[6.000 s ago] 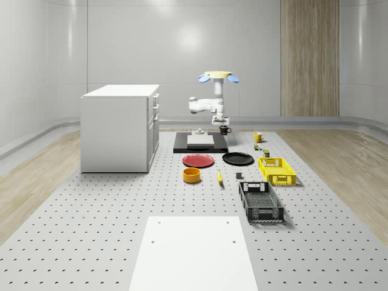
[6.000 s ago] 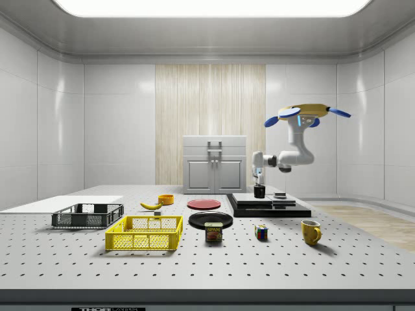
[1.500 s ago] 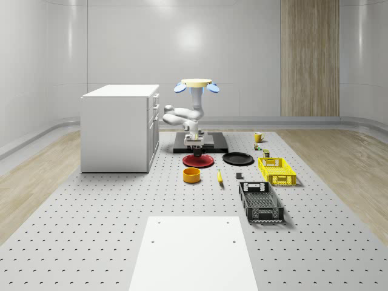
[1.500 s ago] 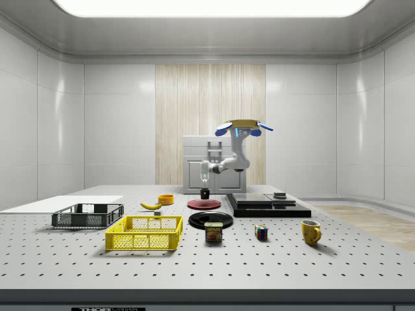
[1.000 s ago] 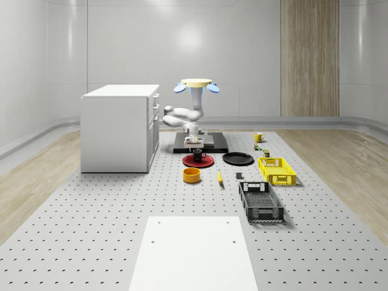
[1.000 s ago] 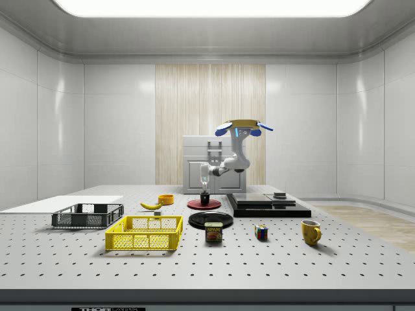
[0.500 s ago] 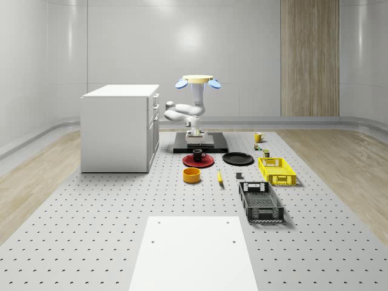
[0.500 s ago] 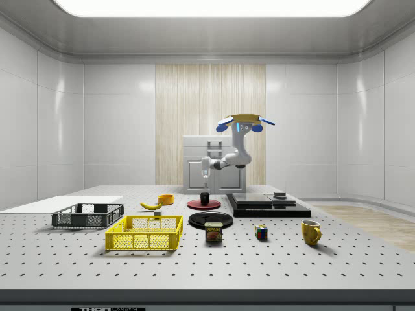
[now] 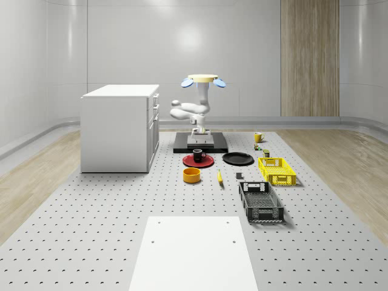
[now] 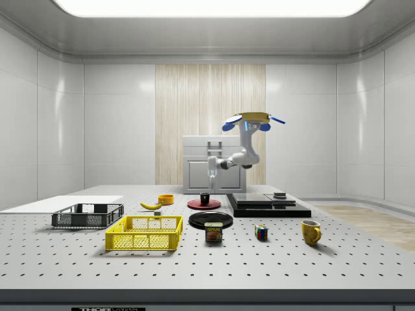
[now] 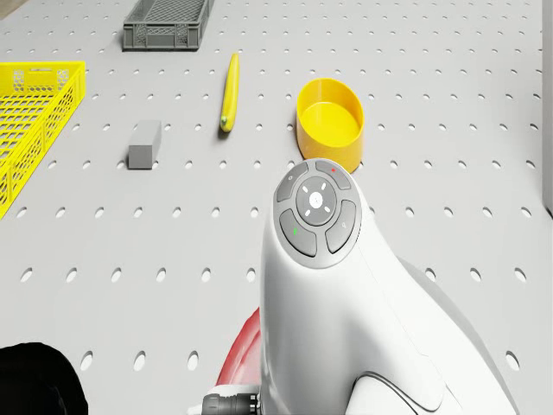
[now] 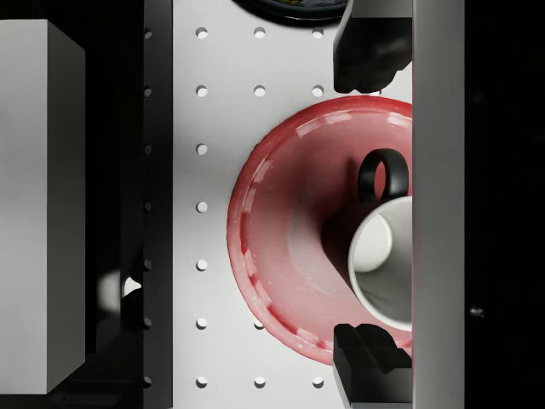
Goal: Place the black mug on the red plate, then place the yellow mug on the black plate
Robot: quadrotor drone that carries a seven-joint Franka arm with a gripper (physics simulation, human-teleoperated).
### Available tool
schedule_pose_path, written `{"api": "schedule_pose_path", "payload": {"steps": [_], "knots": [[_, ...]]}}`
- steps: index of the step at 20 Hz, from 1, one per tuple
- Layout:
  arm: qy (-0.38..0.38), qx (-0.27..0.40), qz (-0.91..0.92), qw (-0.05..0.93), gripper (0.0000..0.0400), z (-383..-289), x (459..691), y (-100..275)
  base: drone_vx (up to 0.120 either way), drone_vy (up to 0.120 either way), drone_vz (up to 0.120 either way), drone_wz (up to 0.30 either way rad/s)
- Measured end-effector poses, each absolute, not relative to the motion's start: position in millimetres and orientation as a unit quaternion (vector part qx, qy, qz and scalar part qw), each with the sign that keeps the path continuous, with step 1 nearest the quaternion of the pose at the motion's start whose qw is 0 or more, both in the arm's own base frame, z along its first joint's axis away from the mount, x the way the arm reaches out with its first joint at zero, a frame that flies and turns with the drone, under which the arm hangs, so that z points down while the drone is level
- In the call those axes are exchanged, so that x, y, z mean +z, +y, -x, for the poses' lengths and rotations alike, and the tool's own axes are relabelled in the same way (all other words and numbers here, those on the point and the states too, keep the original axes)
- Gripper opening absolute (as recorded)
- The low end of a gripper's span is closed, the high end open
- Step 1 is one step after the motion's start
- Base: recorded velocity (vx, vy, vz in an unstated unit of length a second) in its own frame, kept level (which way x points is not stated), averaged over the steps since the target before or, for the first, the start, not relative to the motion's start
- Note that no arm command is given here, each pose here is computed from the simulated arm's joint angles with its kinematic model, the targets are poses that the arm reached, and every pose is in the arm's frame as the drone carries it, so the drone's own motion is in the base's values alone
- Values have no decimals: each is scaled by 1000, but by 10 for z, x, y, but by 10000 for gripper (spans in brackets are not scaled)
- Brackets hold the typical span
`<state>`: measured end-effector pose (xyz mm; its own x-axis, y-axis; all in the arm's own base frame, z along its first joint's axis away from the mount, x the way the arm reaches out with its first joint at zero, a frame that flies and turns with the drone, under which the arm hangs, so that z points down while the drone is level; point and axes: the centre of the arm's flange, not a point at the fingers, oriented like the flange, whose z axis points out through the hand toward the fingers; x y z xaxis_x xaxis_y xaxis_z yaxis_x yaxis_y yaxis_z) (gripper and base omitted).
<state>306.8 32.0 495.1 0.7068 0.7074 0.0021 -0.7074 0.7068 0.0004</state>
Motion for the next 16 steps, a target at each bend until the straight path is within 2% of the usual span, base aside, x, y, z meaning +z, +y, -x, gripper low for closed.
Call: {"api": "schedule_pose_path", "payload": {"steps": [13,16], "knots": [[-1,383,-1,924,400,-3068,4947,320,-120,120,0,0],[-1,383,-1,924,400,-3068,4947,320,-120,120,67,0]]}}
